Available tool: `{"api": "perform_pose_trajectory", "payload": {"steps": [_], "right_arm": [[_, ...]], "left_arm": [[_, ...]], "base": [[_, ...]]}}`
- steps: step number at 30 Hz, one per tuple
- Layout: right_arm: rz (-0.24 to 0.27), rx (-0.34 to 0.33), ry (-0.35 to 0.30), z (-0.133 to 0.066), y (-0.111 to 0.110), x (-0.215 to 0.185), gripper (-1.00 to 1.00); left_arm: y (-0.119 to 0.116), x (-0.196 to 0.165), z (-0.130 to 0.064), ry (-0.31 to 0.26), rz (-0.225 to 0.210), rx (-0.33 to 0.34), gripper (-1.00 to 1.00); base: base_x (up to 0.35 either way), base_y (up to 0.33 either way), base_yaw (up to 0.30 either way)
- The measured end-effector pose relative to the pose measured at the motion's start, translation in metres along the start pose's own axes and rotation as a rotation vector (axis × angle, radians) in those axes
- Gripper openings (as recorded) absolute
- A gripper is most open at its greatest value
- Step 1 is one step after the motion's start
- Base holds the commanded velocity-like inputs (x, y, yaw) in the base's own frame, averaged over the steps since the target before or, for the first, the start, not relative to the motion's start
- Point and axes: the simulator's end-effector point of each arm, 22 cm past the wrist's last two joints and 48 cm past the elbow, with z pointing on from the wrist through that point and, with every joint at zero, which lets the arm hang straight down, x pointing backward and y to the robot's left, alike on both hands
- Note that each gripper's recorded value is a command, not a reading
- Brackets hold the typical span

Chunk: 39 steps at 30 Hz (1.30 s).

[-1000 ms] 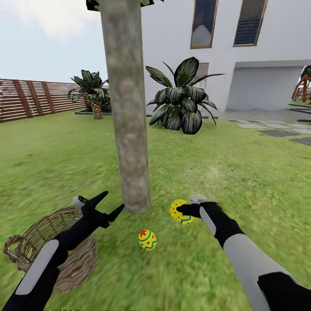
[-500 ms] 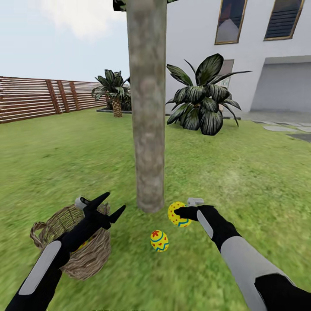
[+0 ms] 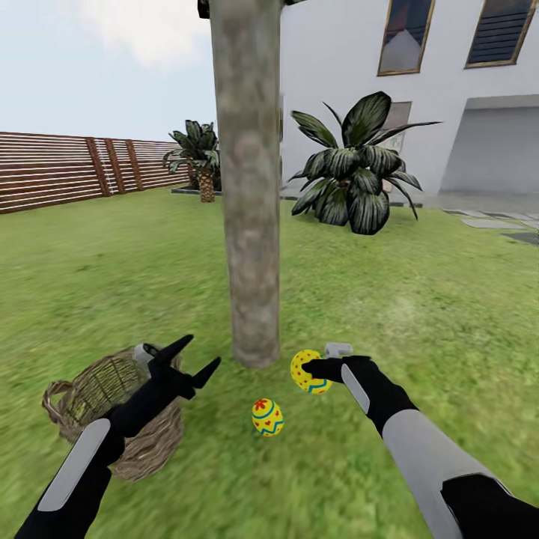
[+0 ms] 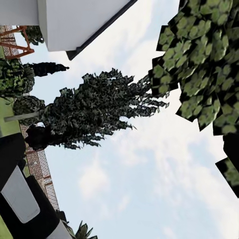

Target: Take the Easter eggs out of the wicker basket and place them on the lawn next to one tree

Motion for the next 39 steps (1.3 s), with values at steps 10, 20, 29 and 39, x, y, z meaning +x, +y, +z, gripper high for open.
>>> {"api": "perform_pose_trajectory", "payload": {"steps": [10, 20, 29, 39], "right_arm": [[-0.108, 0.028, -0.092, 0.017, -0.002, 0.015, -1.00], [-0.154, 0.007, -0.152, 0.019, 0.017, 0.006, -1.00], [-0.142, 0.083, -0.169, 0.022, 0.007, 0.010, -1.00], [-0.138, 0.085, -0.202, 0.023, 0.005, 0.009, -1.00]], "left_arm": [[0.001, 0.002, 0.001, 0.005, -0.004, 0.000, 1.00], [0.001, 0.003, 0.001, 0.006, -0.004, 0.001, 1.00], [0.001, 0.004, 0.002, 0.009, -0.005, 0.000, 1.00], [0.002, 0.005, 0.003, 0.012, -0.006, -0.001, 1.00]], "base": [[0.000, -0.136, 0.000], [0.000, 0.000, 0.160], [0.151, -0.081, 0.215], [0.280, -0.132, 0.002]]}}
